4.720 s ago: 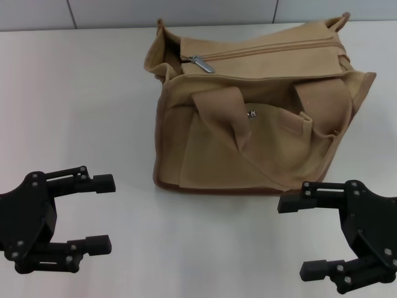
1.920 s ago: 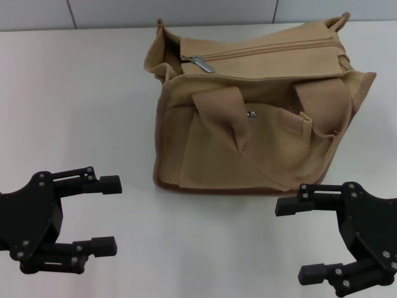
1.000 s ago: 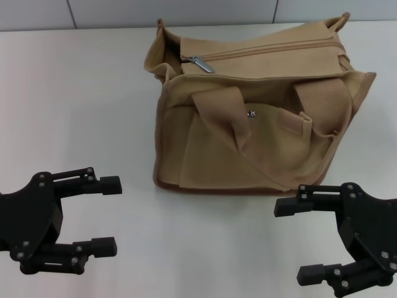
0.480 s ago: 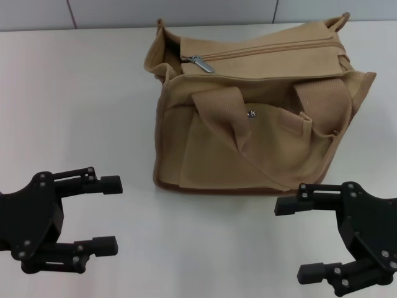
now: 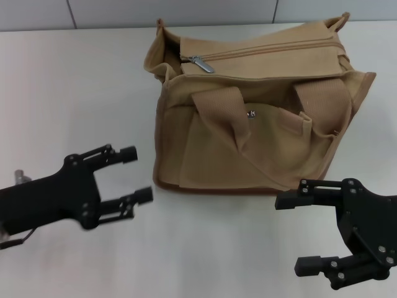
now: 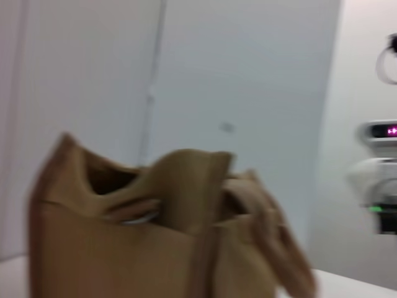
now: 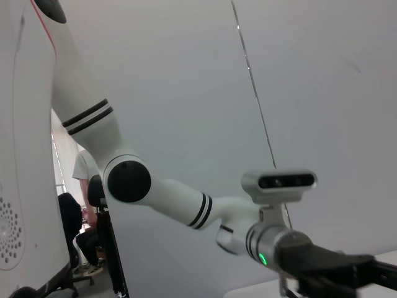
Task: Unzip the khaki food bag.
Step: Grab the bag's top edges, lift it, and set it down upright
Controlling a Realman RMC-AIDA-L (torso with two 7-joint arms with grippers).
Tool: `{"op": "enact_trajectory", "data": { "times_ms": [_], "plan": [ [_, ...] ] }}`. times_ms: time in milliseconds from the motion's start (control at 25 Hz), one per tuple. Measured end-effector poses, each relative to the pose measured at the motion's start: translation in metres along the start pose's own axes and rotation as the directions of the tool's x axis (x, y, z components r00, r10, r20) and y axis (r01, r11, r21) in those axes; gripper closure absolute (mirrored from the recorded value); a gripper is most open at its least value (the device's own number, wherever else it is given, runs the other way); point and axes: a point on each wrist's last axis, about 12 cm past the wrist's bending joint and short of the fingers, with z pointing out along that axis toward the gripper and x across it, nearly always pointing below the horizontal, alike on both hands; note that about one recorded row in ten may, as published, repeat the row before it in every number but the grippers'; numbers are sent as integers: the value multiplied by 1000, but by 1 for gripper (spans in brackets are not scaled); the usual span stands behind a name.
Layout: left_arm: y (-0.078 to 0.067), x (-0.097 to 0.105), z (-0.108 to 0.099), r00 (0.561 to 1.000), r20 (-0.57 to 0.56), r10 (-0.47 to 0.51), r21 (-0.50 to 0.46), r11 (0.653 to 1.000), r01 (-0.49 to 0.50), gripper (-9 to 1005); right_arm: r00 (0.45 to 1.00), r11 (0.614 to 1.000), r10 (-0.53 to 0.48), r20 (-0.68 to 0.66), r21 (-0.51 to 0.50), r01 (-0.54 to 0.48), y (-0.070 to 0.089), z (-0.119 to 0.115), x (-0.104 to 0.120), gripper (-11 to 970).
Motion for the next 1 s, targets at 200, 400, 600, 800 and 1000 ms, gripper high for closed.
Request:
{"op": "enact_trajectory", "data": {
  "times_ms": [200, 400, 600, 800, 1000],
  "plan": [
    [4, 12, 11, 998, 39, 58, -179, 983, -50, 282, 1000, 1000, 0, 0, 3, 0, 0, 0, 0, 141],
    [9, 16, 16, 994, 88, 62, -248, 968, -39, 286, 1000, 1000, 0, 3, 9, 0, 0, -1, 1, 141],
    [12, 13, 30, 993, 100, 61, -224, 974, -37, 290, 1000, 1000, -5, 12, 23, 4, 0, -3, 0, 141],
    [15, 15, 45, 990, 130, 55, -228, 973, -24, 294, 1000, 1000, -5, 14, 23, 5, 0, -3, 0, 140],
    [15, 17, 55, 988, 132, 77, -232, 972, -45, 298, 1000, 1000, -4, 14, 24, 4, 0, -3, 0, 140]
  ]
}}
